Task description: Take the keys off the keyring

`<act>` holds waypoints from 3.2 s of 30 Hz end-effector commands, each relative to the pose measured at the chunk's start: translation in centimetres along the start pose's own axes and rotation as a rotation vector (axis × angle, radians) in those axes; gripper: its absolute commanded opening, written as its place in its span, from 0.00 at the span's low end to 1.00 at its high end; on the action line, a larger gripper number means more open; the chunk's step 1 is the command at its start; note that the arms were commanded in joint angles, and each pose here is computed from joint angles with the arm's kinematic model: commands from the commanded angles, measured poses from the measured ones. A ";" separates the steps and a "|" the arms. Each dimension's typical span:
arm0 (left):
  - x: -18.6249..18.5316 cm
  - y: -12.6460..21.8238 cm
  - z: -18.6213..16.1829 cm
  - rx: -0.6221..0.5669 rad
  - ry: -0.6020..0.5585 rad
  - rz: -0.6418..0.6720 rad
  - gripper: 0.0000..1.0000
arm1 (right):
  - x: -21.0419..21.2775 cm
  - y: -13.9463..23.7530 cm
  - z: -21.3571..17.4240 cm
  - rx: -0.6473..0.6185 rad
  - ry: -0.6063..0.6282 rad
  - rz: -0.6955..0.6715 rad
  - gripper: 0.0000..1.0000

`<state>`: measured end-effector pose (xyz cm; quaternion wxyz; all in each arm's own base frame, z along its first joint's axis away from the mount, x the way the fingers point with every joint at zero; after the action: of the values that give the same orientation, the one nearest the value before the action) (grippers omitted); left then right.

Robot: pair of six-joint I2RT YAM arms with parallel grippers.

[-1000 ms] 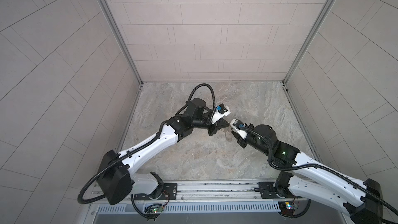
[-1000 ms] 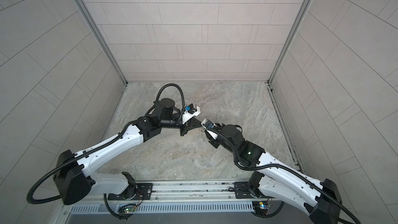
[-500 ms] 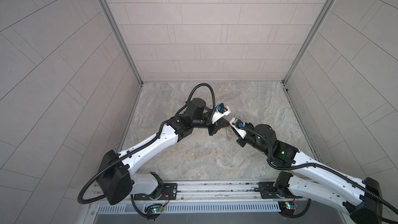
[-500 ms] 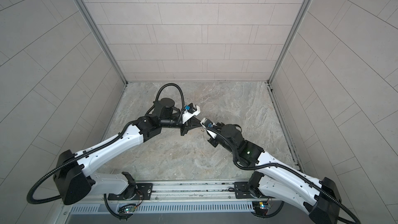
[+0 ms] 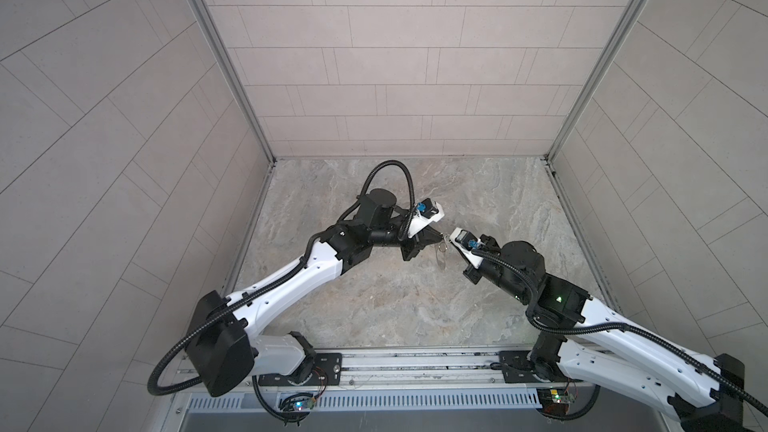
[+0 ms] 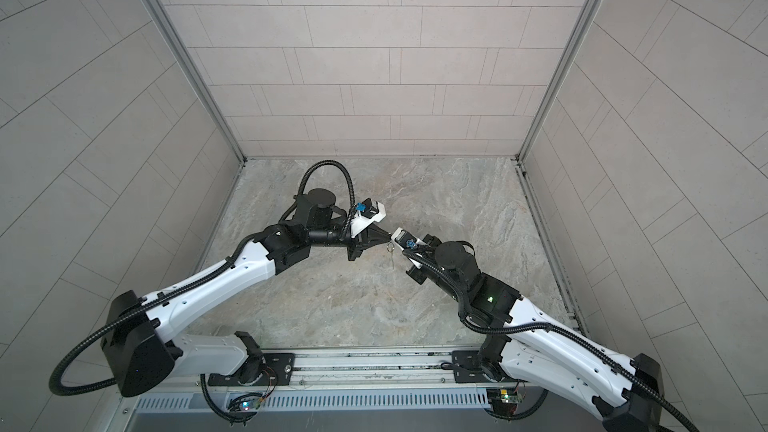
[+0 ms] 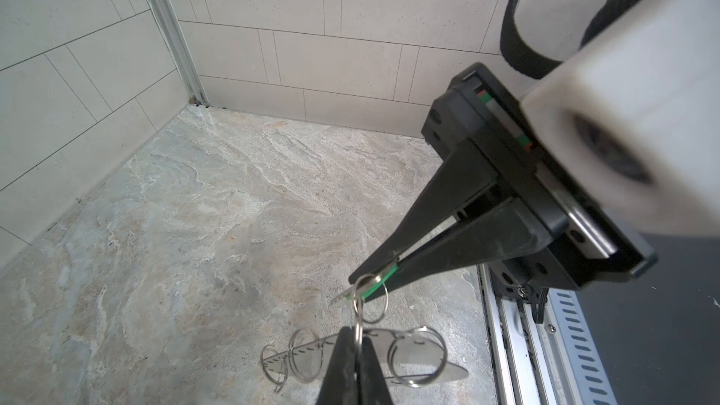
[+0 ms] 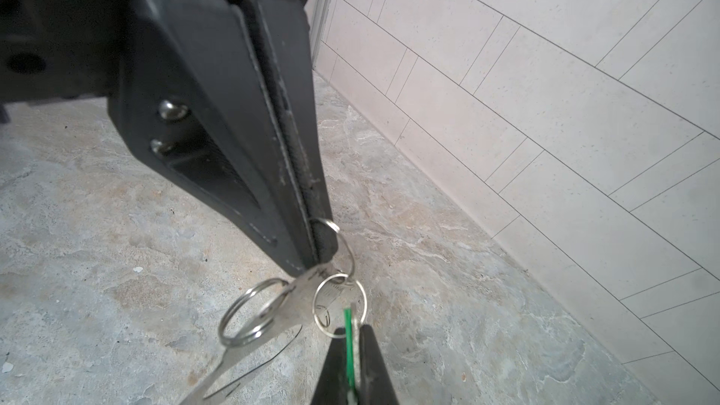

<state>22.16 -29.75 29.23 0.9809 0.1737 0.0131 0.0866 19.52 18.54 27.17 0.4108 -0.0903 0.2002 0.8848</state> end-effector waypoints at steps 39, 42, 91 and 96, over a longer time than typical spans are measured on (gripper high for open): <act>-0.8 1.1 1.7 -0.068 -0.078 0.020 0.00 | -1.7 0.7 2.4 0.032 -0.102 -0.065 0.00; -0.8 1.1 1.8 -0.070 -0.078 0.017 0.00 | -1.7 0.6 2.6 0.031 -0.110 -0.067 0.00; 0.7 1.6 -0.9 0.080 -0.119 0.115 0.33 | -1.5 -2.1 1.9 0.107 -0.126 0.269 0.00; 0.5 1.3 -1.8 0.104 -0.123 0.082 0.35 | -1.0 -2.3 1.9 0.101 -0.080 0.316 0.00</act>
<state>22.86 -28.28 28.53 0.9660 0.2188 -0.0400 0.1316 22.19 19.62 27.04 0.2996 0.0257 0.2543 0.9192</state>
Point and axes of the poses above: each gripper's point midway between its finger pads, its own y axis back along the fingers, its own x axis along the line the jaws close on, z = x × y, the point moved 5 cm from there along y, back along the fingers, and after that the axes turned 1 degree about -y, right-handed, at the moved point
